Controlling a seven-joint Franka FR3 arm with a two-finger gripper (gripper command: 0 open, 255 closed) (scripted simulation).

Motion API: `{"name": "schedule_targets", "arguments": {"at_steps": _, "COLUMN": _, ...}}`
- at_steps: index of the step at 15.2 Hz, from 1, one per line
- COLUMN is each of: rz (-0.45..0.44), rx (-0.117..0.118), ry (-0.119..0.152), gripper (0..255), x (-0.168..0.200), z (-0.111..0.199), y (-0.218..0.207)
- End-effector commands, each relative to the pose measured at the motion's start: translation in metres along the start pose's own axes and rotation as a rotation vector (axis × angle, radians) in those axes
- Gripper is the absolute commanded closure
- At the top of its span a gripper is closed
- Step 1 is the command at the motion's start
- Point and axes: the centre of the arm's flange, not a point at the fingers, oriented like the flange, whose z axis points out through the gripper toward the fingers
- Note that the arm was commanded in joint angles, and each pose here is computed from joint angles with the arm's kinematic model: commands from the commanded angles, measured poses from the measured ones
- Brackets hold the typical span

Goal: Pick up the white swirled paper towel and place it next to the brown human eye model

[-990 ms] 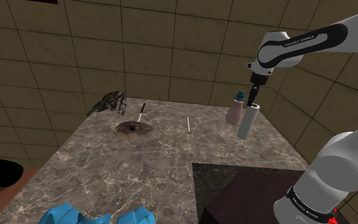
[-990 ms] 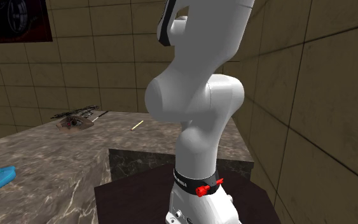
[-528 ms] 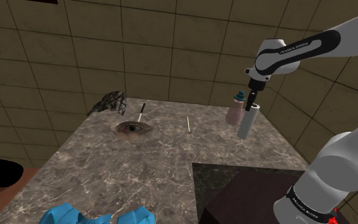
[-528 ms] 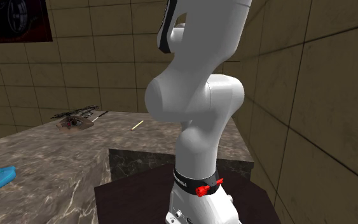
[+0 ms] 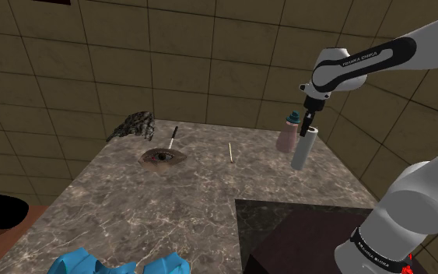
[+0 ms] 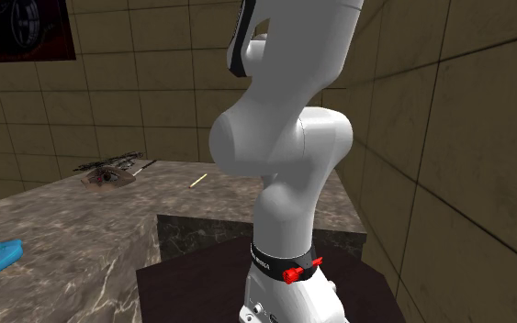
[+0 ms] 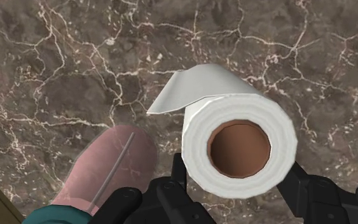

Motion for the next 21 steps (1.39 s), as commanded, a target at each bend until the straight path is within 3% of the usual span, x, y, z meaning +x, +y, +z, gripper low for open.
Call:
{"name": "schedule_targets", "arguments": {"at_steps": 1, "rz": 0.000, "rx": 0.000, "ry": 0.000, "gripper": 255, "x": 0.000, "z": 0.000, "y": 0.000}}
{"name": "schedule_targets", "arguments": {"at_steps": 7, "rz": 0.000, "rx": 0.000, "ry": 0.000, "gripper": 255, "x": 0.000, "z": 0.000, "y": 0.000}}
{"name": "schedule_targets", "arguments": {"at_steps": 21, "rz": 0.000, "rx": 0.000, "ry": 0.000, "gripper": 255, "x": -0.001, "z": -0.074, "y": 0.002}}
